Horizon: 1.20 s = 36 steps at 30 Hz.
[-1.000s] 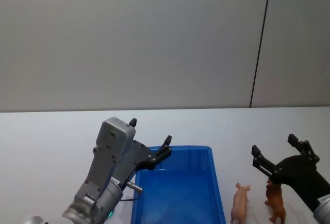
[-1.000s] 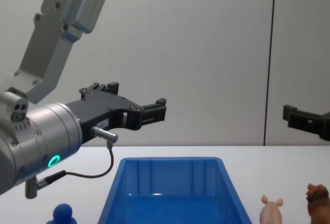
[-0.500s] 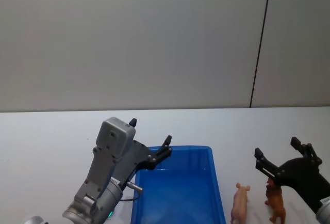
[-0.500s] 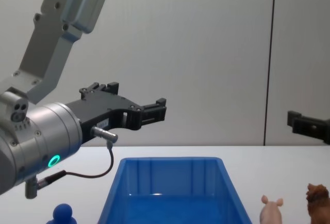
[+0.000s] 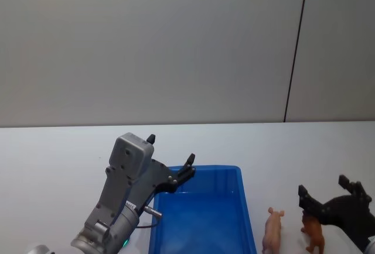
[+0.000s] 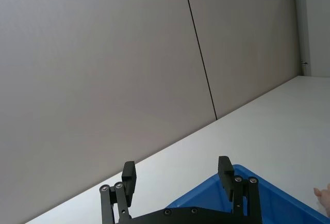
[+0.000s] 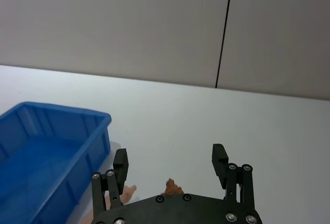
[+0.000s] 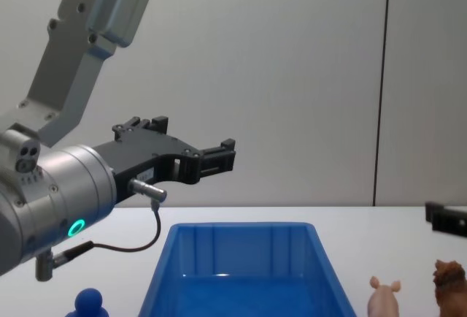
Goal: Pick up the two dolls from the table and place them into the box.
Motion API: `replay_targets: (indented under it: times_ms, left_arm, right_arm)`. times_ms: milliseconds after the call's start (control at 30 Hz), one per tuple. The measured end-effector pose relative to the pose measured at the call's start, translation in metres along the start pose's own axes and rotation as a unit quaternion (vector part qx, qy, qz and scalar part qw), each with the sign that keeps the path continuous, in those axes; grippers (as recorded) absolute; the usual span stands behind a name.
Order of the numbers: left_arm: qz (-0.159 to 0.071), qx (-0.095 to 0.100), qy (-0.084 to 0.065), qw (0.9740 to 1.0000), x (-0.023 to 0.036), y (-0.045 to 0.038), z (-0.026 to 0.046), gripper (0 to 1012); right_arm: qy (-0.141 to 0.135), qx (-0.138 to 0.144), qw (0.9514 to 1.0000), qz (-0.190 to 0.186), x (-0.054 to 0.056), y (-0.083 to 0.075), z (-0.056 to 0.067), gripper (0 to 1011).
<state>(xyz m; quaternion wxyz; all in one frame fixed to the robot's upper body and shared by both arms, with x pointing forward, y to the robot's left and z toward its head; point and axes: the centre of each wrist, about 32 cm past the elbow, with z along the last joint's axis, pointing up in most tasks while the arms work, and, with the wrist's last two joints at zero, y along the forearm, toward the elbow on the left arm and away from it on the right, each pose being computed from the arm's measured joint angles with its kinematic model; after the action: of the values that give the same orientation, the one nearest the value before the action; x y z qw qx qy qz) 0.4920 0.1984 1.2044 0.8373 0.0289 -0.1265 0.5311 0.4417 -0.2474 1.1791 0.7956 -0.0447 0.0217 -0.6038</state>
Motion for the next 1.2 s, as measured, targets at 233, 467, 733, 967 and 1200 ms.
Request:
replay_targets:
  times_ms: [233, 467, 733, 967, 1200]
  left_arm:
    - [0.000, 0.000, 0.000, 1.0000, 0.0000, 0.0000, 0.0000, 1003]
    - [0.000, 0.000, 0.000, 1.0000, 0.0000, 0.0000, 0.0000, 1003]
    - [0.000, 0.000, 0.000, 1.0000, 0.0000, 0.0000, 0.0000, 1003]
    - [0.000, 0.000, 0.000, 1.0000, 0.0000, 0.0000, 0.0000, 1003]
    - [0.000, 0.000, 0.000, 1.0000, 0.0000, 0.0000, 0.0000, 1003]
  right_arm:
    - [0.007, -0.034, 0.9994, -0.007, -0.002, 0.000, -0.010, 1001]
    - [0.015, -0.061, 0.9980, -0.009, -0.008, 0.000, -0.020, 1001]
    - [0.023, -0.089, 0.9957, -0.013, -0.014, 0.000, -0.029, 1001]
    - [0.028, -0.111, 0.9933, -0.020, -0.018, 0.000, -0.036, 935]
    - [0.033, -0.131, 0.9904, -0.028, -0.021, 0.001, -0.040, 732]
